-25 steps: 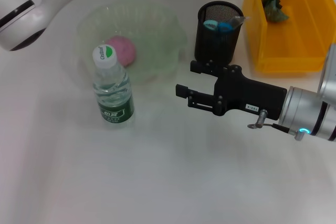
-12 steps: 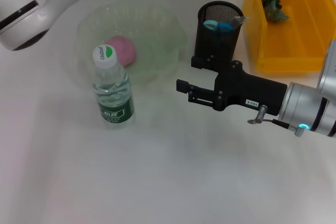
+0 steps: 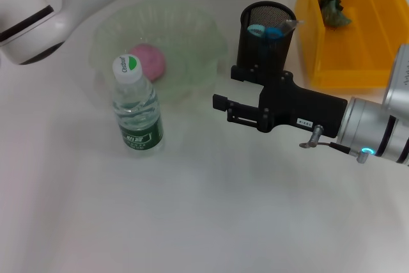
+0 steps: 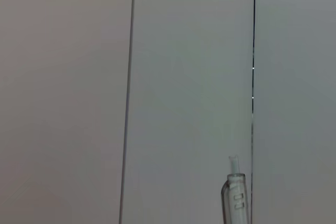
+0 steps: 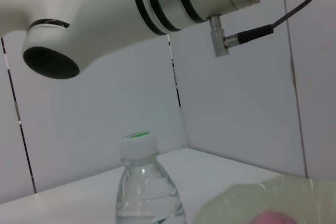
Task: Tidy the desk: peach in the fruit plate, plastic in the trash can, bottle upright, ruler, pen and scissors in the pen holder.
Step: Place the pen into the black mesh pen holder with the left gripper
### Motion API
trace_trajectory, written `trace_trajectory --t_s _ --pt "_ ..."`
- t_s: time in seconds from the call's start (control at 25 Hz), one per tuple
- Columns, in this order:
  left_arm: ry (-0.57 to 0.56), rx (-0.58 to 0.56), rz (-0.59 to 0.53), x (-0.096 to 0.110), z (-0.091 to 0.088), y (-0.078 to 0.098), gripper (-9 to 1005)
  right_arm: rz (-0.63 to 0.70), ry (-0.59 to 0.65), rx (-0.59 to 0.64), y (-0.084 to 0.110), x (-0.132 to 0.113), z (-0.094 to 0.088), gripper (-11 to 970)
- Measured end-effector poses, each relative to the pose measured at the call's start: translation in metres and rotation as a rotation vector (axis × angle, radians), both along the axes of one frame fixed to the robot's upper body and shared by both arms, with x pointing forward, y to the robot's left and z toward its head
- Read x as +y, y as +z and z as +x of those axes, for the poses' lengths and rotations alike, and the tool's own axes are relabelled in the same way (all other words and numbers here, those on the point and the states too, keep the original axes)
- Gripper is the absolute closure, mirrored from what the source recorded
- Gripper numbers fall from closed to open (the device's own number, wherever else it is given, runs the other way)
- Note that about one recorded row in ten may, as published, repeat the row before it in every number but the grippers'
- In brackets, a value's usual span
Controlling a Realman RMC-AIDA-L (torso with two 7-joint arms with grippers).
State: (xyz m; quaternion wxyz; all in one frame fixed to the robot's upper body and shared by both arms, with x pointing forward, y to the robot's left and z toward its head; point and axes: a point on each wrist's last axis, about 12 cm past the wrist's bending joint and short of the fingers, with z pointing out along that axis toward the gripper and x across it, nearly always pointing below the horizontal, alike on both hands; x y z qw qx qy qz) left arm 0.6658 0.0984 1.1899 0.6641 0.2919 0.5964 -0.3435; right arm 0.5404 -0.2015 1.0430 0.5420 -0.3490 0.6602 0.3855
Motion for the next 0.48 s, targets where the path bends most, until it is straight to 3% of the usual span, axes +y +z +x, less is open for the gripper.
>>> trace_trajectory --t_s 0.48 --pt "0.011 0.040 0.047 -0.0027 -0.0005 -0.0092 813 -0.031 0.002 -0.012 0.0000 -0.0060 0.0017 226"
